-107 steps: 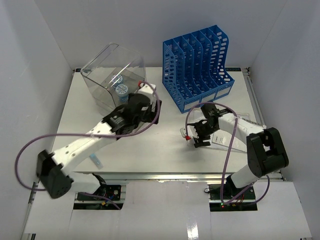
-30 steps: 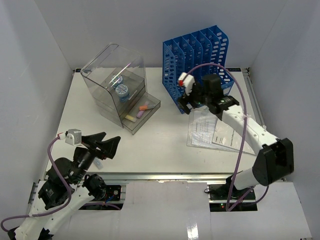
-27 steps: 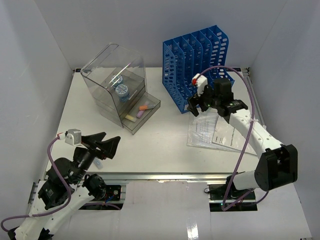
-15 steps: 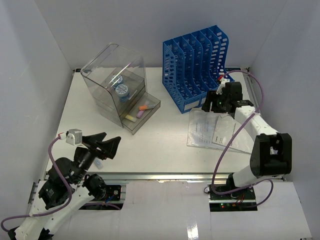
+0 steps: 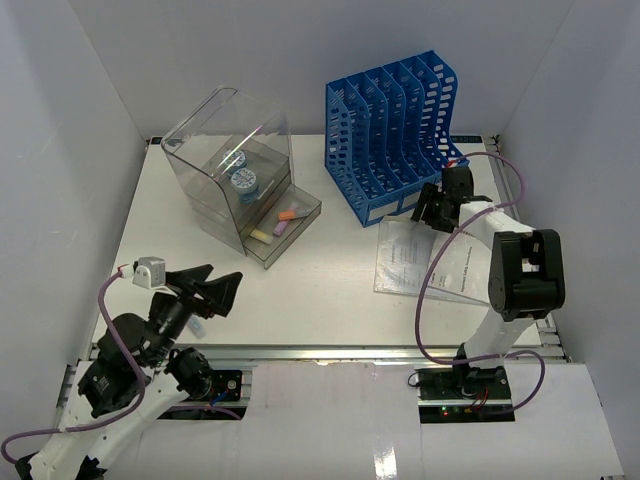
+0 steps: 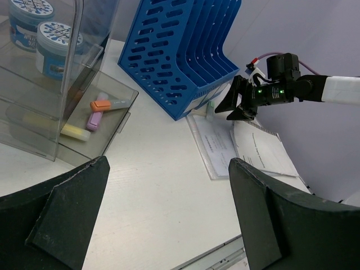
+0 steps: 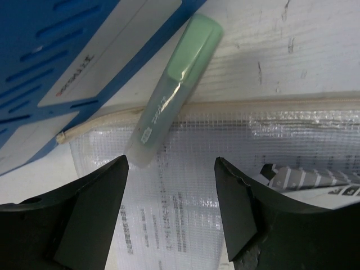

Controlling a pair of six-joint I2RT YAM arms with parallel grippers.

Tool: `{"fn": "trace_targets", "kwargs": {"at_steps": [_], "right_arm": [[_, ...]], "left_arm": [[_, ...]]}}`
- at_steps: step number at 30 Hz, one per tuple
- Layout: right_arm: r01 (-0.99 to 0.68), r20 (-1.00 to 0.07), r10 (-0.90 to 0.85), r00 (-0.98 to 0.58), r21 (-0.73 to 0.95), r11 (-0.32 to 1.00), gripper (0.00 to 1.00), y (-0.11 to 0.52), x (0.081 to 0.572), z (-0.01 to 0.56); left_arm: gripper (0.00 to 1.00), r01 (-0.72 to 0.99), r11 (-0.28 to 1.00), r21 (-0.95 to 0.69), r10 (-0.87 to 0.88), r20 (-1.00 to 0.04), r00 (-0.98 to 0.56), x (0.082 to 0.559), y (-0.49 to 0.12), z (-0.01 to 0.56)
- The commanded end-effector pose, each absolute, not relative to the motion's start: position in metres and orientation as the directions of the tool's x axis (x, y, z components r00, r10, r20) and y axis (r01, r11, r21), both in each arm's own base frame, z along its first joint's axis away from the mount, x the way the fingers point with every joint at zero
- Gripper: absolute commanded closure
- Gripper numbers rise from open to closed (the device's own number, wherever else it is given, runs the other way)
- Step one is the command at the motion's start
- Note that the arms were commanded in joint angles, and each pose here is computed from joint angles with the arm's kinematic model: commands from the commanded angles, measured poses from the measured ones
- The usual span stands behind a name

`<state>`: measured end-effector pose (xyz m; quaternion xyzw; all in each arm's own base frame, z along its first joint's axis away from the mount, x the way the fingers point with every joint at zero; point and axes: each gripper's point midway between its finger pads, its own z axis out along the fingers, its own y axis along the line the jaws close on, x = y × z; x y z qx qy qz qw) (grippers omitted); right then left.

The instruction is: Organize the desk

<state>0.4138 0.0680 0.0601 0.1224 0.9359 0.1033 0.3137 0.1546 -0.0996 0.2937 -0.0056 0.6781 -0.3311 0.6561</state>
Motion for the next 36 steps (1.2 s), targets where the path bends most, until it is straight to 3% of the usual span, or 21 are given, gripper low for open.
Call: {"fn": "trace_targets", "kwargs": {"at_steps": [1, 7, 14, 20, 26, 32, 36], "right_arm": [[0.205, -0.644, 0.347, -0.682, 0.287, 0.936, 0.32, 0.062, 0.456, 0.070], [0.235, -0.646, 0.375, -0.665, 0.296, 0.926, 0.41, 0.062, 0.473, 0.053], [0.274, -0.641, 0.344, -0.686, 0.209, 0.939, 0.62, 0.049, 0.466, 0.029], [0.231, -0.650, 0.342, -0.679, 0.253, 0.939, 0.81, 0.051, 0.453, 0.041], [0.058, -0.740, 0.294, -0.604, 0.328, 0.943, 0.90, 0.070, 0.445, 0.100], [-0.113, -0.722, 0.255, -0.643, 0.419, 0.901, 0.92, 0.109, 0.412, 0.120], [-0.368, -0.790, 0.066, -0.609, 0.356, 0.859, 0.92, 0.174, 0.391, 0.136]], "left_arm": [[0.02, 0.394, 0.802, -0.449, -0.419, -0.893, -0.165, 0.161, -0.102, 0.283], [0.02, 0.388, 0.808, -0.444, -0.407, -0.896, -0.179, 0.164, -0.105, 0.280], [0.02, 0.389, 0.806, -0.446, -0.408, -0.895, -0.180, 0.164, -0.105, 0.280], [0.02, 0.397, 0.802, -0.446, -0.409, -0.895, -0.178, 0.163, -0.106, 0.281], [0.02, 0.407, 0.795, -0.449, -0.416, -0.893, -0.171, 0.161, -0.105, 0.284], [0.02, 0.417, 0.786, -0.455, -0.431, -0.889, -0.158, 0.158, -0.103, 0.288], [0.02, 0.417, 0.785, -0.458, -0.438, -0.887, -0.148, 0.157, -0.101, 0.290]]}}
